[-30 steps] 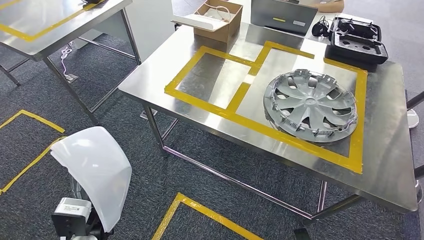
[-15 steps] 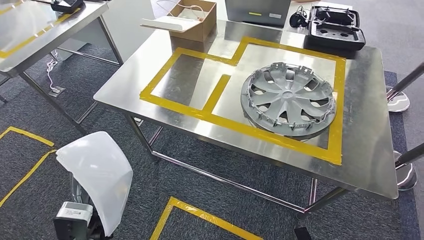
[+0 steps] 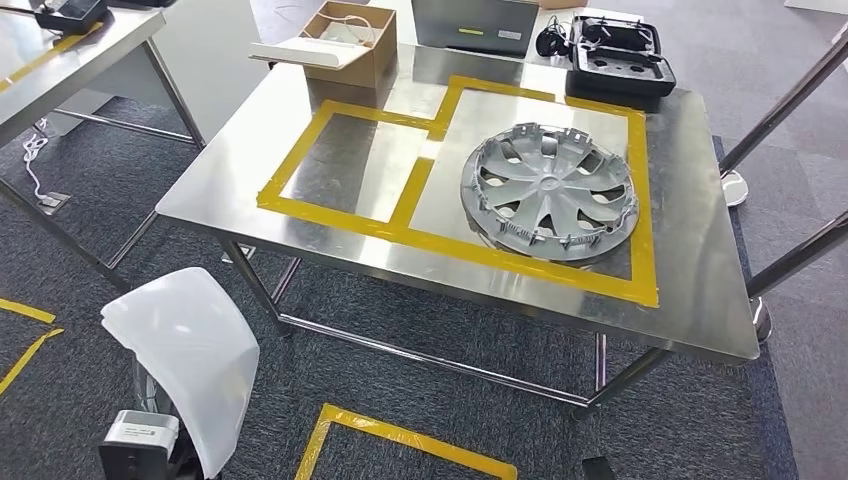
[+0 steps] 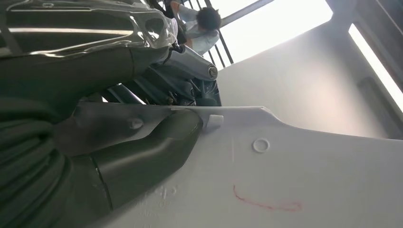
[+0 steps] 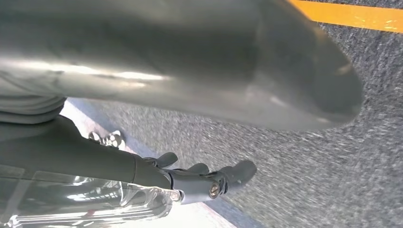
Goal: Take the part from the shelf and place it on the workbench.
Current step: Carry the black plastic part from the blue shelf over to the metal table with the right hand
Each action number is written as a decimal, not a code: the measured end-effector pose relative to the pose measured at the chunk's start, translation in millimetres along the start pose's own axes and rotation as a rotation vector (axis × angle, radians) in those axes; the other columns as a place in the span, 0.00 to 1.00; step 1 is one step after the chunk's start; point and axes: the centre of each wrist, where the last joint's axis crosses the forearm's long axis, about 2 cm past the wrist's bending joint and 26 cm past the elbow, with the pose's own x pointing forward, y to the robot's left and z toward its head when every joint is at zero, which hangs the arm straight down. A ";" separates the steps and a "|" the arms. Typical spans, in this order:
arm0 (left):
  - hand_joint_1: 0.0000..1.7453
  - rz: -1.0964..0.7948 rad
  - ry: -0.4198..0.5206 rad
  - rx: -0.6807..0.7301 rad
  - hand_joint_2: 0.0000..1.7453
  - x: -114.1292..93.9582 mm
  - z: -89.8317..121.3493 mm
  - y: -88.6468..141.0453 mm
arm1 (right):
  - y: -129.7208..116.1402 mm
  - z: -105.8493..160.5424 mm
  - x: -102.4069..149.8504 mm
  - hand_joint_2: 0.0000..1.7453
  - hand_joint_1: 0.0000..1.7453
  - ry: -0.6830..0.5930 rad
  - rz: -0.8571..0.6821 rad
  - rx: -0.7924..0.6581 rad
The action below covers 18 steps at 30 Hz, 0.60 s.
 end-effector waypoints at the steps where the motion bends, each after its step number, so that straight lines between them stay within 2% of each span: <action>1: 1.00 0.000 0.002 -0.006 1.00 0.3 0.2 -0.3 | 0.1 0.1 -0.5 0.00 0.00 0.002 -0.001 0.000; 12: 1.00 -0.006 -0.003 -0.017 1.00 2.9 -7.0 -2.6 | 0.2 0.3 -1.6 0.00 0.00 -0.009 0.006 -0.015; 18: 1.00 -0.011 0.007 -0.023 1.00 3.6 -1.6 -1.9 | -1.0 -0.4 2.8 0.00 0.00 -0.016 0.014 -0.024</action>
